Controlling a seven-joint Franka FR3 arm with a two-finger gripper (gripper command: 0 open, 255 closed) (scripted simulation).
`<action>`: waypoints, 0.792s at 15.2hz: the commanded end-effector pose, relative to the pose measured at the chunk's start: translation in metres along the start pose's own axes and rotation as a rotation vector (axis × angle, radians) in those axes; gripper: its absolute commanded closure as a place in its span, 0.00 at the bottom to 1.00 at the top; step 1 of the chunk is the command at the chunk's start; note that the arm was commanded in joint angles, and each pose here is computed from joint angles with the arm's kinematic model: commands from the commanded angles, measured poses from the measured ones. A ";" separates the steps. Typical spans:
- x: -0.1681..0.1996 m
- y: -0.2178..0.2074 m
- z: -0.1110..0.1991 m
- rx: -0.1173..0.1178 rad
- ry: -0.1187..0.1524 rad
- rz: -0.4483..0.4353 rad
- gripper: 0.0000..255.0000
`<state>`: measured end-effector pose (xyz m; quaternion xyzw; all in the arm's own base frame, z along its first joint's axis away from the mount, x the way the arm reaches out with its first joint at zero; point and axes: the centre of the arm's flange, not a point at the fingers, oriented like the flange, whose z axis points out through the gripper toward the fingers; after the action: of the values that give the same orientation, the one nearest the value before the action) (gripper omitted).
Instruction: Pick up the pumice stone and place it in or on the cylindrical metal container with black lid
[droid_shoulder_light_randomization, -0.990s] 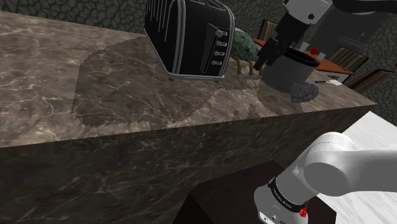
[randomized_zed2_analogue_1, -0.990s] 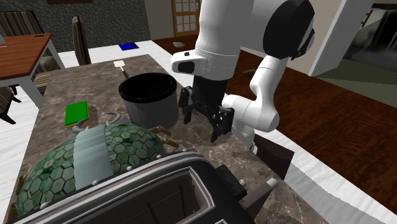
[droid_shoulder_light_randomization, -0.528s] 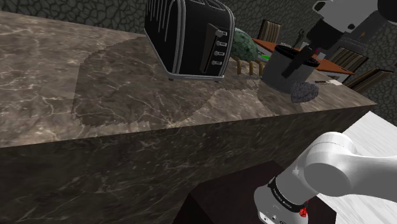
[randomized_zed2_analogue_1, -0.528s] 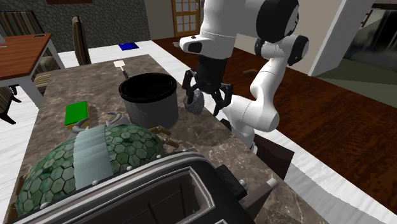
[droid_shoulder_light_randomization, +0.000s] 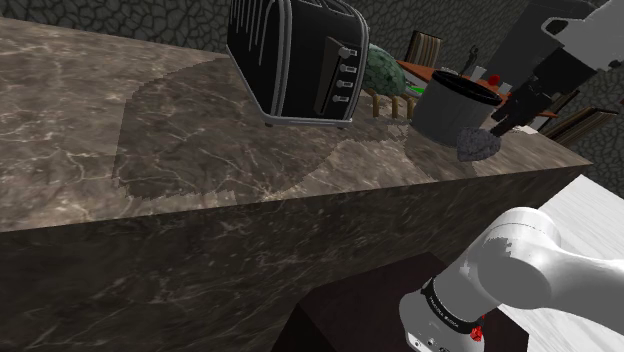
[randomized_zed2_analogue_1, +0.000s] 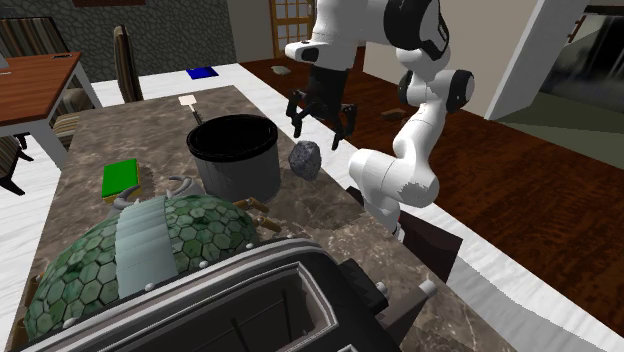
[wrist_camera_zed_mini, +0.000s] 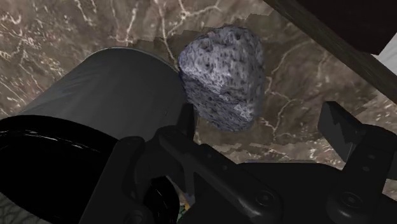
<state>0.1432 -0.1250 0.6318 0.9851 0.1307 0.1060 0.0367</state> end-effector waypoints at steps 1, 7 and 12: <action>-0.023 0.016 -0.007 0.004 0.007 -0.041 0.00; -0.036 0.025 0.011 0.006 0.013 -0.065 0.00; -0.036 0.025 0.030 0.006 0.013 -0.065 0.00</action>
<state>0.1216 -0.1603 0.5996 0.9798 0.1629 0.1104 0.0363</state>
